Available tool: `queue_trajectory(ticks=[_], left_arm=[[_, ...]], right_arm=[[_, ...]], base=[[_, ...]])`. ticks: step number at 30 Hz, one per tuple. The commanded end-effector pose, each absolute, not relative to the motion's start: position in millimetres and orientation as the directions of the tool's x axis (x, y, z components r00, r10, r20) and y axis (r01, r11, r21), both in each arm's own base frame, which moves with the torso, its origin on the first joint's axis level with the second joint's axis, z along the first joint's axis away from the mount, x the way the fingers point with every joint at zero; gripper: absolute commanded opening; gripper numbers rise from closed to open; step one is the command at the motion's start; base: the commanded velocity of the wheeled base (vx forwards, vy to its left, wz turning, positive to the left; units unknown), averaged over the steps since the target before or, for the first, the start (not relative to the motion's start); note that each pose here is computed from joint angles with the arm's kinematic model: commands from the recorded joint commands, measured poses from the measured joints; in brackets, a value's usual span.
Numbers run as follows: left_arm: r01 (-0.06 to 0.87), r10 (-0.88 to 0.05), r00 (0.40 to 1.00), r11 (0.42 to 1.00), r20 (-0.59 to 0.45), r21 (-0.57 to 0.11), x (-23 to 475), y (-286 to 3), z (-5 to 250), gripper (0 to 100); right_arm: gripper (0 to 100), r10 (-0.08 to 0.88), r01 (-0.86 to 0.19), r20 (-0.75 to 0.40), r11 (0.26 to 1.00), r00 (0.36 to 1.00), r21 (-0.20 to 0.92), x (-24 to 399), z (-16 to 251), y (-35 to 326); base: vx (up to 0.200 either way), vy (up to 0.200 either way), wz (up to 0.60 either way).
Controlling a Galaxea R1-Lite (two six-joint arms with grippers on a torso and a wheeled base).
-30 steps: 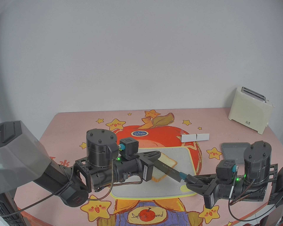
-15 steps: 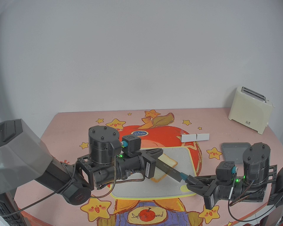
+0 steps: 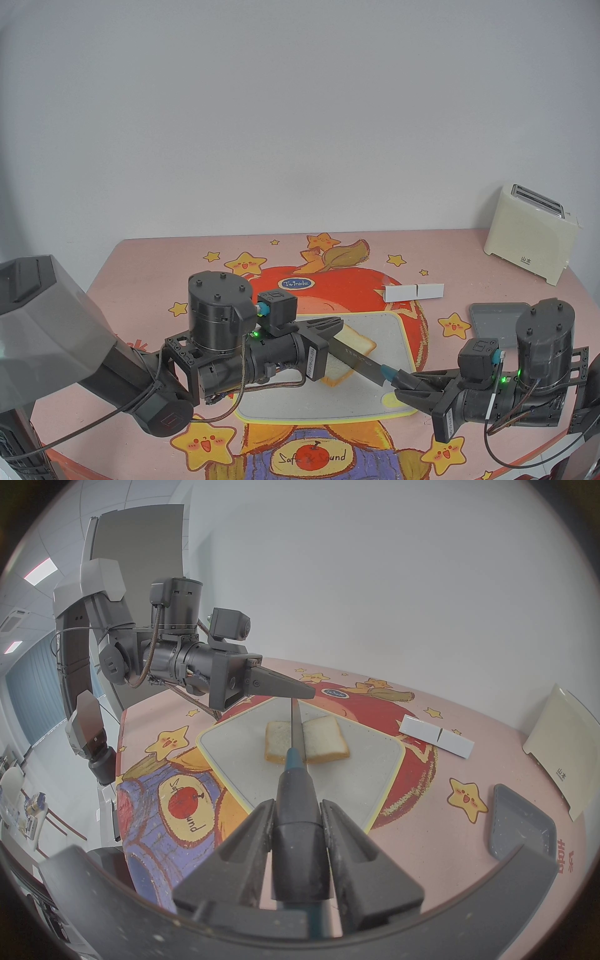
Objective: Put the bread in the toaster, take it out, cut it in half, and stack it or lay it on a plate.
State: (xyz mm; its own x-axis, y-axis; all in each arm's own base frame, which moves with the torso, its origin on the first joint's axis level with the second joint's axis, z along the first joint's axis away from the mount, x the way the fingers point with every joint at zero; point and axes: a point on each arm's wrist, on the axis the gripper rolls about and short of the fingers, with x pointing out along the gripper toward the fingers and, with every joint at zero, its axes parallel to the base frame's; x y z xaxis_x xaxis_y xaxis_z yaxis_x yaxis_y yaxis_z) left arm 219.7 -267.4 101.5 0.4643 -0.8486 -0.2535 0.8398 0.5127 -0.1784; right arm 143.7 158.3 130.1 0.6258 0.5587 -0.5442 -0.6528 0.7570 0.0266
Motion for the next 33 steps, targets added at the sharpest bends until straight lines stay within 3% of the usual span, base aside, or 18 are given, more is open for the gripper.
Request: queue_trajectory(ticks=[1,8,16,33], left_arm=[[0.837,-0.846,0.464,0.516,-0.263,-0.18,220.1,-267.5,99.2,0],[0.841,-0.851,0.467,0.511,-0.238,-0.177,222.0,-269.8,105.4,0],[0.842,-0.857,0.497,0.515,-0.138,-0.16,227.8,-265.0,123.1,0],[0.843,-0.857,0.501,0.515,-0.119,-0.157,224.9,-259.3,131.8,0]], right_arm=[[0,0.569,-0.65,-0.525,0.759,0.633,0.037,144.8,134.5,159.5],[0,0.554,-0.644,-0.542,0.764,0.632,0.03,144.8,129.9,159.2],[0,0.548,-0.641,-0.551,0.767,0.629,0.031,145.4,128.5,158.0],[0,0.556,-0.591,-0.562,0.794,0.612,0.142,148.7,125.2,163.7]], base=[[0.0,0.0,0.0],[0.0,0.0,0.0],[0.0,0.0,0.0],[0.0,0.0,0.0]])
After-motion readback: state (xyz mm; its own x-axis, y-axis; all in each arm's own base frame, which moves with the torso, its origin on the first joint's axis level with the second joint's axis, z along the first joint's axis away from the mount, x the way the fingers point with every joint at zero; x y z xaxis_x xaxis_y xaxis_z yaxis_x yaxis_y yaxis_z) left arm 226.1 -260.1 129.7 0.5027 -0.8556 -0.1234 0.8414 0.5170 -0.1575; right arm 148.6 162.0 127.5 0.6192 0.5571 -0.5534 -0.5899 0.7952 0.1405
